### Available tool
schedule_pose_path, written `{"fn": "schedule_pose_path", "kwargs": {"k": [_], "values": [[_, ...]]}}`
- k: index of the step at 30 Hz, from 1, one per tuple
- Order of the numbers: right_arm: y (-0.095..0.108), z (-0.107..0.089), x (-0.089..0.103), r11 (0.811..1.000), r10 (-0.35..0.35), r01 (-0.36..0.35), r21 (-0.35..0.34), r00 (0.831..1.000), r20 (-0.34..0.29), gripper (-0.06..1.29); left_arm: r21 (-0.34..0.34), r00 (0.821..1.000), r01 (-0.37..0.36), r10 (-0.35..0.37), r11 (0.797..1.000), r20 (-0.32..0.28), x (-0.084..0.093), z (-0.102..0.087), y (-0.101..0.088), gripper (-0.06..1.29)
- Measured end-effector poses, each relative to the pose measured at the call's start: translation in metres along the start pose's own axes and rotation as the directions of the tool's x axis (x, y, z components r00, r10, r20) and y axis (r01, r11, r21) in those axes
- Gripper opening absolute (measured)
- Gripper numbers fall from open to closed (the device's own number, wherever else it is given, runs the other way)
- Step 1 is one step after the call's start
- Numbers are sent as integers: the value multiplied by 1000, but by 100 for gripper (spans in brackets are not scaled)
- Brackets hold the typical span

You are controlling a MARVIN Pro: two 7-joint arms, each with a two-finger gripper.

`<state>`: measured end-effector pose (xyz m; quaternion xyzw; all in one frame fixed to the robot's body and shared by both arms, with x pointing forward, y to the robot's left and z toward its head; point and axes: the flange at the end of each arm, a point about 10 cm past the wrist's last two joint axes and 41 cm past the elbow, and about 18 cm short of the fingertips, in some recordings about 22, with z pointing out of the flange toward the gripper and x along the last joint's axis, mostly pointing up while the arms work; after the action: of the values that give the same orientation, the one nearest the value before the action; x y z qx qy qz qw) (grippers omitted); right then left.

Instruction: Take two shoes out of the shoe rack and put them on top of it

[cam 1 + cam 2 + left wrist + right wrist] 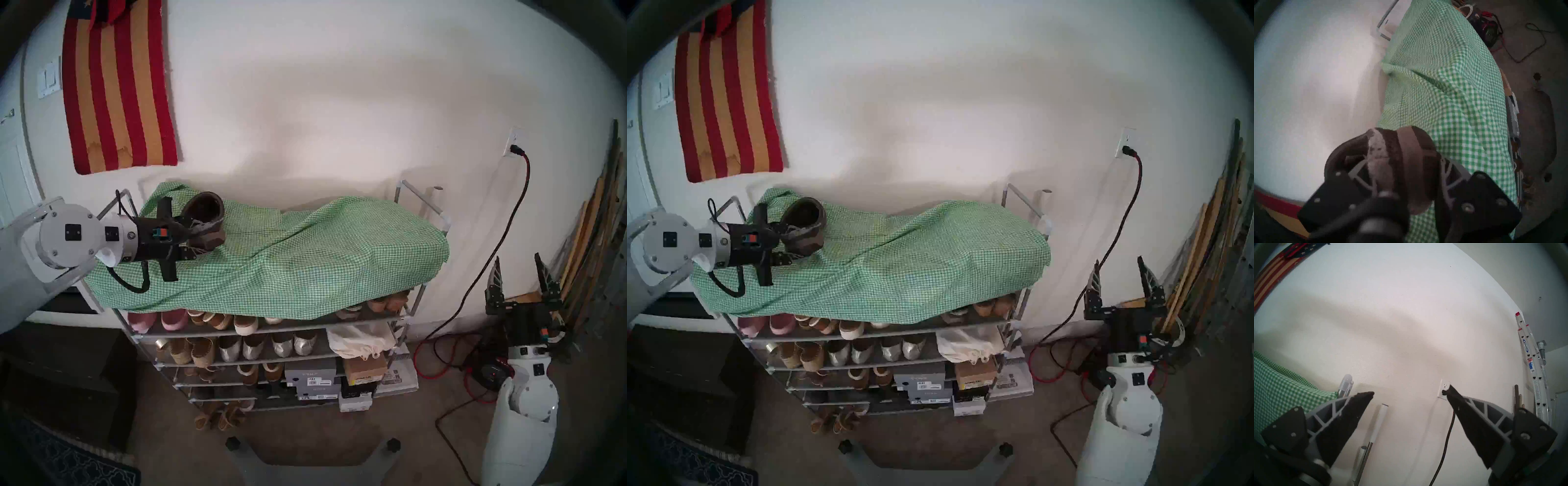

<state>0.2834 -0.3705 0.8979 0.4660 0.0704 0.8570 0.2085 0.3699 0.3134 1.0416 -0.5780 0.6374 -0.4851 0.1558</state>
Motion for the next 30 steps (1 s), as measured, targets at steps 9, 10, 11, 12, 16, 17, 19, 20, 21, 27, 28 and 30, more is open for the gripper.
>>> {"fn": "schedule_pose_path", "kwargs": {"k": [9, 10, 11, 12, 16, 17, 19, 20, 21, 27, 28, 30], "values": [[0, 0, 0, 1000, 0, 0, 0, 1000, 0, 124, 8, 999, 28, -29, 1000, 29, -1, 1, -4, 127], [0, 0, 0, 1000, 0, 0, 0, 1000, 0, 124, 5, 999, 28, -29, 1000, 27, 0, 0, -5, 127], [0, 0, 0, 1000, 0, 0, 0, 1000, 0, 124, -2, 999, 28, -28, 1000, 24, 3, -1, -7, 127], [0, 0, 0, 1000, 0, 0, 0, 1000, 0, 124, -12, 1000, 26, -25, 1000, 18, 9, -3, -9, 127], [0, 0, 0, 1000, 0, 0, 0, 1000, 0, 124, -39, 1000, 17, -17, 999, 5, 19, -8, -14, 127], [0, 0, 0, 1000, 0, 0, 0, 1000, 0, 124, -48, 1000, 11, -11, 999, 3, 22, -10, -16, 127], [0, 0, 0, 1000, 0, 0, 0, 1000, 0, 124, -65, 1000, 1, -1, 998, 1, 27, -13, -17, 127], [0, 0, 0, 1000, 0, 0, 0, 1000, 0, 124, -77, 1000, -5, 5, 997, 1, 29, -14, -18, 127], [0, 0, 0, 1000, 0, 0, 0, 1000, 0, 124, -94, 1000, -16, 17, 995, 4, 32, -16, -18, 127], [0, 0, 0, 1000, 0, 0, 0, 1000, 0, 124, -165, 996, -70, 78, 984, 41, 36, -23, -16, 127], [0, 0, 0, 1000, 0, 0, 0, 1000, 0, 124, -184, 995, -78, 88, 980, 50, 35, -25, -15, 127], [0, 0, 0, 1000, 0, 0, 0, 1000, 0, 124, -206, 993, -85, 99, 975, 59, 35, -27, -15, 127]]}}
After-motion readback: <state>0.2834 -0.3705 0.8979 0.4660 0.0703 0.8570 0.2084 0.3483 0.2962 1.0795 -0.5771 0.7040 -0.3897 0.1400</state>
